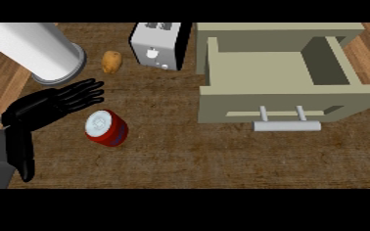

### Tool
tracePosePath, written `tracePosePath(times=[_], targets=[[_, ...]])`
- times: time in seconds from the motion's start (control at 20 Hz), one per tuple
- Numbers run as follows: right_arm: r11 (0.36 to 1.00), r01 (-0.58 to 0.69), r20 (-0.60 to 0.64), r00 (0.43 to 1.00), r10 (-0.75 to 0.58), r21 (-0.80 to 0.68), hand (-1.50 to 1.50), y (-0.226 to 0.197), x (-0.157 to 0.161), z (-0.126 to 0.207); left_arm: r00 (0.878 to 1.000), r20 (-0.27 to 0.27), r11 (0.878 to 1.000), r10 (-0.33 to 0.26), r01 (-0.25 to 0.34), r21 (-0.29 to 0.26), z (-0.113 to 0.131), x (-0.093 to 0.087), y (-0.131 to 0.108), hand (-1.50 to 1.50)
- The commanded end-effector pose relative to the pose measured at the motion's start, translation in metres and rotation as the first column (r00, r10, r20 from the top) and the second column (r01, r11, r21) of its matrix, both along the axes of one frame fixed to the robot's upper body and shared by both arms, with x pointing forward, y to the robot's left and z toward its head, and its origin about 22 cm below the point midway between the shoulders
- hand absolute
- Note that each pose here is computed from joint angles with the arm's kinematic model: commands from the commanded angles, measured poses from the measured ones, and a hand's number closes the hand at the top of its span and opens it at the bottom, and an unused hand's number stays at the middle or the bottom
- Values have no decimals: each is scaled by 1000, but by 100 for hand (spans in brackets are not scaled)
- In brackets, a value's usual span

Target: Pick up the can, place it into the drawer and close the drawer

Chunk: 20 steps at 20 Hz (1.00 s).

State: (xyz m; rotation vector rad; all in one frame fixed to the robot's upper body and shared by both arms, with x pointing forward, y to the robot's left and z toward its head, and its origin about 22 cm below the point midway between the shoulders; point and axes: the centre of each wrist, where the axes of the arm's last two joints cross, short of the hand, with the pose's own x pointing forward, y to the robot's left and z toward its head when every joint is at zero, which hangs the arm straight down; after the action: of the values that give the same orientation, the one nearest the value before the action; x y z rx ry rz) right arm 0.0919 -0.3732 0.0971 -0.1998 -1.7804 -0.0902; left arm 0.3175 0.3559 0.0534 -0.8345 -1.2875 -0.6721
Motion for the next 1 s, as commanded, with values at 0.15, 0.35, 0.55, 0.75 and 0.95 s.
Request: tracePosePath(times=[0.15,0.35,0.55,0.75,0.95], targets=[[1000,-15,9,1000,15,8,-150,2,-3,-1,1000,-5,999,28,-28,25,-38,5,-14,-150],[1000,-12,1,1000,12,11,-150,-6,4,3,997,-14,996,82,-81,32,-51,4,20,-150],[1000,-2,5,1000,2,17,-150,-10,-17,1,996,11,995,90,-90,52,-59,8,6,-150],[1000,-31,13,999,31,0,-150,-1,-9,1,993,14,990,114,-115,78,-71,9,15,-150],[1000,-30,4,1000,30,4,-150,0,-16,-3,991,-2,988,132,-132,81,-94,0,10,-150]])
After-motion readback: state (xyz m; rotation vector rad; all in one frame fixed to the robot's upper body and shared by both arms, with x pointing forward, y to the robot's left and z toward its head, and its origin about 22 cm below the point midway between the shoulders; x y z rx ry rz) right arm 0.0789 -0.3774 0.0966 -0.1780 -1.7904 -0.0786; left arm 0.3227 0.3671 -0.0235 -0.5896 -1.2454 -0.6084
